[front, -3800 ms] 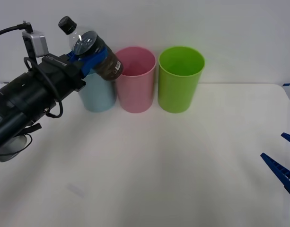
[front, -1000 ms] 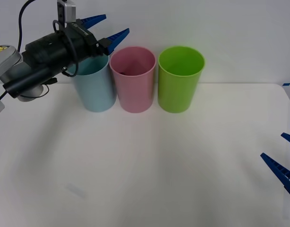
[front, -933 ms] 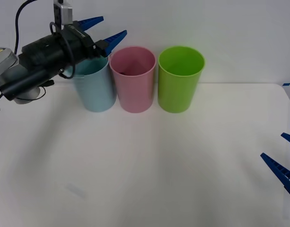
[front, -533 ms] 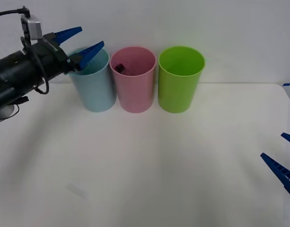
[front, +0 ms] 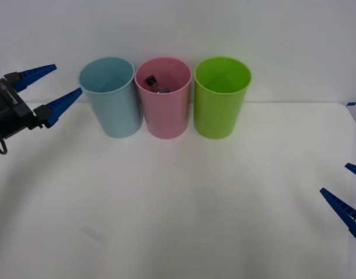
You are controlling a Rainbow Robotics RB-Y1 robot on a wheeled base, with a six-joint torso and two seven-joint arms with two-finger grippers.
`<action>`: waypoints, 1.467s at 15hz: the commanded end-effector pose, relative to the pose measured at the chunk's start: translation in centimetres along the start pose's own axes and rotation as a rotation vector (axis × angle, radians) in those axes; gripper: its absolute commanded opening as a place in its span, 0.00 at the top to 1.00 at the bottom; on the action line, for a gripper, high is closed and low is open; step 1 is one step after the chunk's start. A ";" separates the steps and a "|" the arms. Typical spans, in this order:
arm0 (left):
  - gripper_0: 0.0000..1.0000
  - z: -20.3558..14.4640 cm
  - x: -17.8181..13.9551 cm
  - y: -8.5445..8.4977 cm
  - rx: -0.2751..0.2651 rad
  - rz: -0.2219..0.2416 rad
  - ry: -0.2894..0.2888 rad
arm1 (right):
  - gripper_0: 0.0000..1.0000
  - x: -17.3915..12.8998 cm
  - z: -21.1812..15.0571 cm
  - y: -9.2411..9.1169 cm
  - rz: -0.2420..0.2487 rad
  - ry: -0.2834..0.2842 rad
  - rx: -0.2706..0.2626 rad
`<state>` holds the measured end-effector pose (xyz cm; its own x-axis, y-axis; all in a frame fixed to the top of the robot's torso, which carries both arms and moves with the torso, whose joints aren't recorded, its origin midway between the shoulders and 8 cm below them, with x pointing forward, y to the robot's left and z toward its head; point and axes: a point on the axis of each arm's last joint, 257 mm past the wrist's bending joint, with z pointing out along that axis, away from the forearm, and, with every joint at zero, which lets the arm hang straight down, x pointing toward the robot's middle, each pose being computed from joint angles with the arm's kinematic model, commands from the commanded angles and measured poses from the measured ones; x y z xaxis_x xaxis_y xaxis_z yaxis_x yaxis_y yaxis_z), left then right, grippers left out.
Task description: Grasp the object on the table and drop it into the matching bin: aluminum can to the light blue bin, PET bottle to the pink bin.
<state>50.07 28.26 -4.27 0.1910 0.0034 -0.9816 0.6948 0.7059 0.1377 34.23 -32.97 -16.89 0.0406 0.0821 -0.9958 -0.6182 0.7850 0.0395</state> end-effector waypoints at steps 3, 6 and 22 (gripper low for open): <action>0.00 -7.5 2.8 -0.2 0.003 0.048 0.105 | 0.00 0.0 0.0 0.0 0.000 0.000 0.000; 0.00 -12.5 4.6 -0.5 0.002 0.081 0.201 | 0.00 0.0 0.0 0.0 0.000 0.000 0.000; 0.00 -21.1 14.0 -6.2 -0.097 -0.187 0.314 | 0.00 0.0 0.0 0.0 0.000 0.000 0.000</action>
<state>33.83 39.25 -21.36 -0.1591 0.0827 -0.9838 0.6229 0.7815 -0.0350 34.23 -32.97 -16.89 0.0406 0.0821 -0.9958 -0.6182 0.7850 0.0395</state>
